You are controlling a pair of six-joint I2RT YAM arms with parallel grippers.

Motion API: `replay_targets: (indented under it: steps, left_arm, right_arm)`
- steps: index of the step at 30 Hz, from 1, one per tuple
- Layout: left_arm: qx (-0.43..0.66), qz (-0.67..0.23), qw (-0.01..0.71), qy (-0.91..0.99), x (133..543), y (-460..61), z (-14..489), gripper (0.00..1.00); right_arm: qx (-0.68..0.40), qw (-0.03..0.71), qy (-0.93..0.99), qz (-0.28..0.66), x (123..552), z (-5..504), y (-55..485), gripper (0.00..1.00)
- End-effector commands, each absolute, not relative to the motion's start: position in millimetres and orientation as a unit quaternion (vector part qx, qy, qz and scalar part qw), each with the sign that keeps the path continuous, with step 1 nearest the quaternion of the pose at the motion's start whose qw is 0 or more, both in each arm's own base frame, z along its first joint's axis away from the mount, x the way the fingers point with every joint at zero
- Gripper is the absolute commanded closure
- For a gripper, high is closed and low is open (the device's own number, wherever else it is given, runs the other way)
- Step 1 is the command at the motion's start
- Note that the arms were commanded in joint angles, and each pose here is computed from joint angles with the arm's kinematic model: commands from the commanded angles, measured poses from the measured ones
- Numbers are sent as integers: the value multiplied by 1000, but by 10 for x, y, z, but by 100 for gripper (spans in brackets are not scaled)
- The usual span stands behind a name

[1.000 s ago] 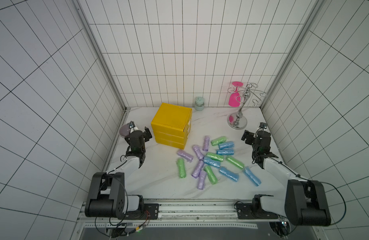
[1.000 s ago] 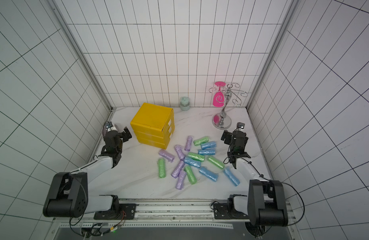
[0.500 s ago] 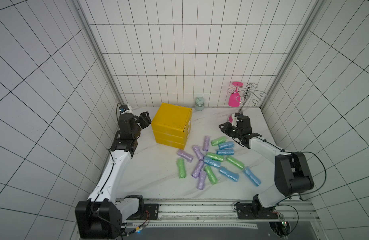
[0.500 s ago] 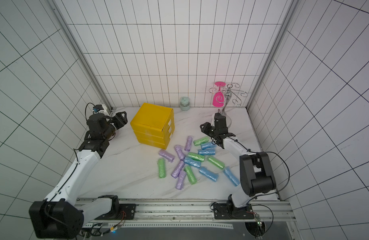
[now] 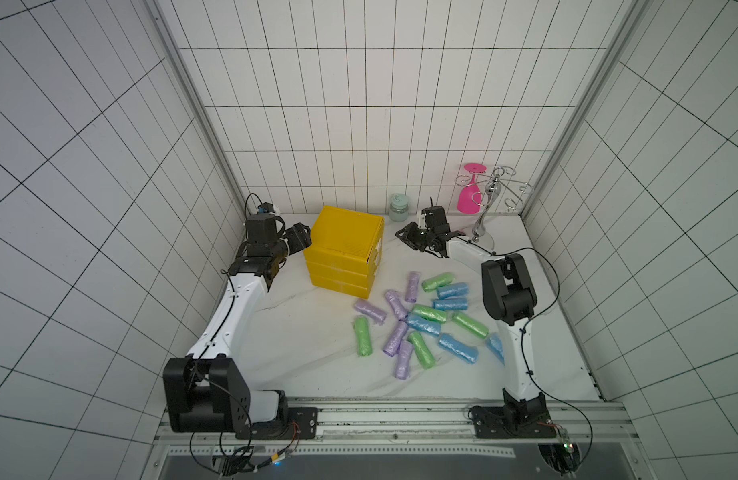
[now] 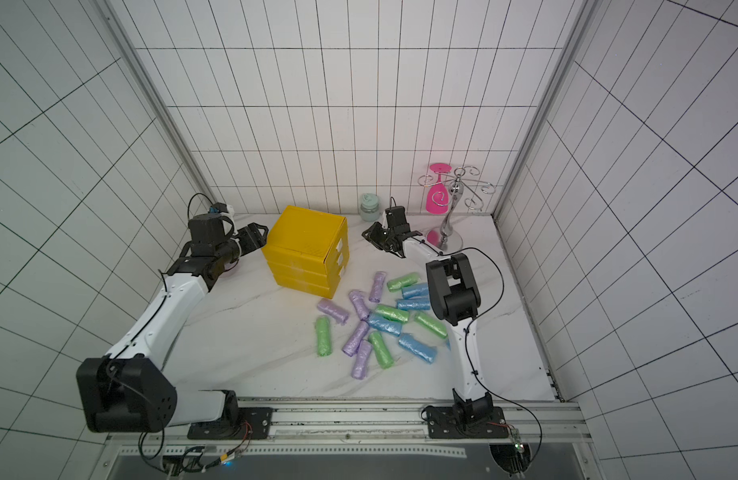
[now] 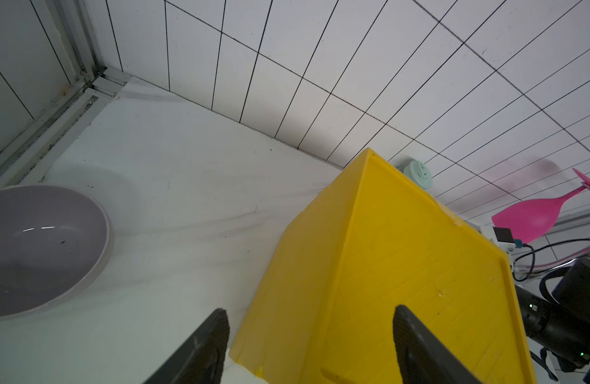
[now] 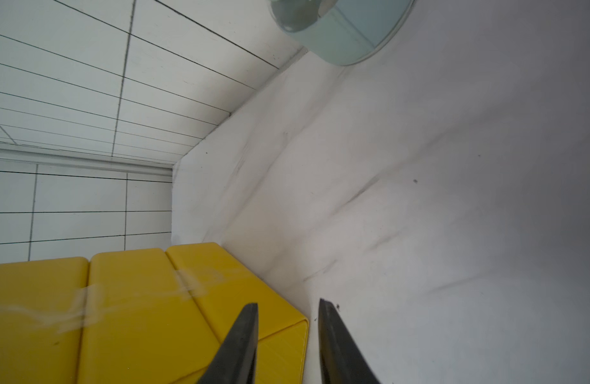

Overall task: Sort the rolls of trash bags by color and place them into the drawer
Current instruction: Adjust the storage box at the center of the board.

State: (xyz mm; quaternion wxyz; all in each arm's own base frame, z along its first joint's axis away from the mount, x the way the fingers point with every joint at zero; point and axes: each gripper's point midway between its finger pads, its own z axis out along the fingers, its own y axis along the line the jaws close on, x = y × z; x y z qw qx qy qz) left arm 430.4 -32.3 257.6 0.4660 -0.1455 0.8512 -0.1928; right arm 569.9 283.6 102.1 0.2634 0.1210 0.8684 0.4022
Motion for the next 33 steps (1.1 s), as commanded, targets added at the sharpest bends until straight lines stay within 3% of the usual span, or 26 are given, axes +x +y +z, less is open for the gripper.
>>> replay_targets:
  steps: [1, 8, 19, 33]
  left_arm:
    - [-127, -201, 469, 850, 4344, -382, 2654, 23]
    - [-126, -220, 464, 849, 4295, -481, 2579, 24]
    - [-141, -214, 457, 852, 3920, -559, 2530, 27]
    - [-191, -137, 477, 847, 3276, -200, 2586, 26]
  right_arm:
    - [96, 229, 872, 421, 5682, 1021, 3234, 66]
    - [77, 196, 870, 447, 5685, 898, 3617, 66]
    - [39, 169, 856, 487, 5313, 887, 4088, 67]
    - [38, 161, 859, 485, 4769, 807, 4118, 70]
